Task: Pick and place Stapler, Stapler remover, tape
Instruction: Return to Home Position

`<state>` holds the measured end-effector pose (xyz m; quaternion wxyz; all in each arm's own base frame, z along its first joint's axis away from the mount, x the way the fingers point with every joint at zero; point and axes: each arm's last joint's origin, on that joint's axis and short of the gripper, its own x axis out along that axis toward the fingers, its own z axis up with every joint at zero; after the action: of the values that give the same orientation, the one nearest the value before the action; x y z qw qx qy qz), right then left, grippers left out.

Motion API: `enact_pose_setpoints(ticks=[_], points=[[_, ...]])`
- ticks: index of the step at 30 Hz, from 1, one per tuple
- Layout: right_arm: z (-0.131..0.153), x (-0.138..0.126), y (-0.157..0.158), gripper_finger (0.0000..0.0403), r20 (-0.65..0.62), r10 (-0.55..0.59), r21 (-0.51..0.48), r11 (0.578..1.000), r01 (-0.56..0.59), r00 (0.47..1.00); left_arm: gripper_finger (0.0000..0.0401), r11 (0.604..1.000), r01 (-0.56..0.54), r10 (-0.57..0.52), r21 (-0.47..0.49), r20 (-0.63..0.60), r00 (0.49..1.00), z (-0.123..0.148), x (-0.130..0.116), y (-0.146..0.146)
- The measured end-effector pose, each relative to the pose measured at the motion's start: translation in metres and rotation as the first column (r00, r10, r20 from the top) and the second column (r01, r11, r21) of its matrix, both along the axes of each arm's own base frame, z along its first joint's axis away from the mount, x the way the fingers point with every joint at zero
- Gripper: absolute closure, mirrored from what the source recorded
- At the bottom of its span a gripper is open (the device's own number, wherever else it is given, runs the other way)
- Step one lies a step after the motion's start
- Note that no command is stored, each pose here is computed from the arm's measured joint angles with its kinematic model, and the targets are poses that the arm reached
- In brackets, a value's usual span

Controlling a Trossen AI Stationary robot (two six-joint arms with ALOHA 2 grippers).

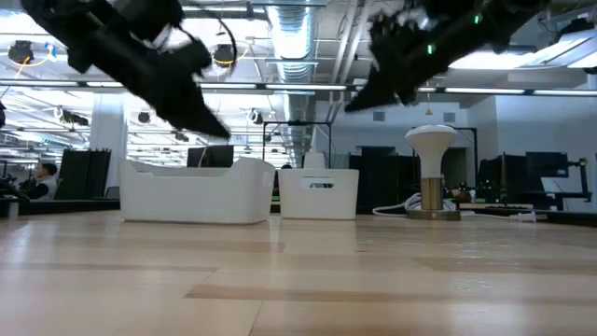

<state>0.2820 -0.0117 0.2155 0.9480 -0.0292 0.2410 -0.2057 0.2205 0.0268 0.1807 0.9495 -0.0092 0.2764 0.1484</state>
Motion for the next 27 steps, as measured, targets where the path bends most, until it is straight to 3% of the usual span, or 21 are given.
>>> enact_pose_setpoints(ticks=[5,12,19,27], points=[[0.031,-0.006,0.016,0.0402,0.064,0.105,-0.095,0.991,-0.099,0.992,0.0302,0.992,0.111,-0.121,0.061,0.194,0.973,0.041,-0.02,-0.012],[0.069,-0.026,0.024,0.0401,0.188,0.16,-0.15,0.98,-0.133,0.969,0.0302,0.989,0.095,-0.137,0.114,0.451,0.882,0.087,-0.058,-0.015],[0.096,-0.051,0.029,0.0401,0.304,0.186,-0.154,0.977,-0.144,0.934,0.0302,0.978,0.073,-0.171,0.196,0.549,0.818,0.105,-0.084,-0.016],[0.11,-0.066,0.035,0.0401,0.365,0.217,-0.155,0.973,-0.171,0.905,0.0302,0.979,0.069,-0.17,0.194,0.57,0.804,0.108,-0.089,-0.016]])
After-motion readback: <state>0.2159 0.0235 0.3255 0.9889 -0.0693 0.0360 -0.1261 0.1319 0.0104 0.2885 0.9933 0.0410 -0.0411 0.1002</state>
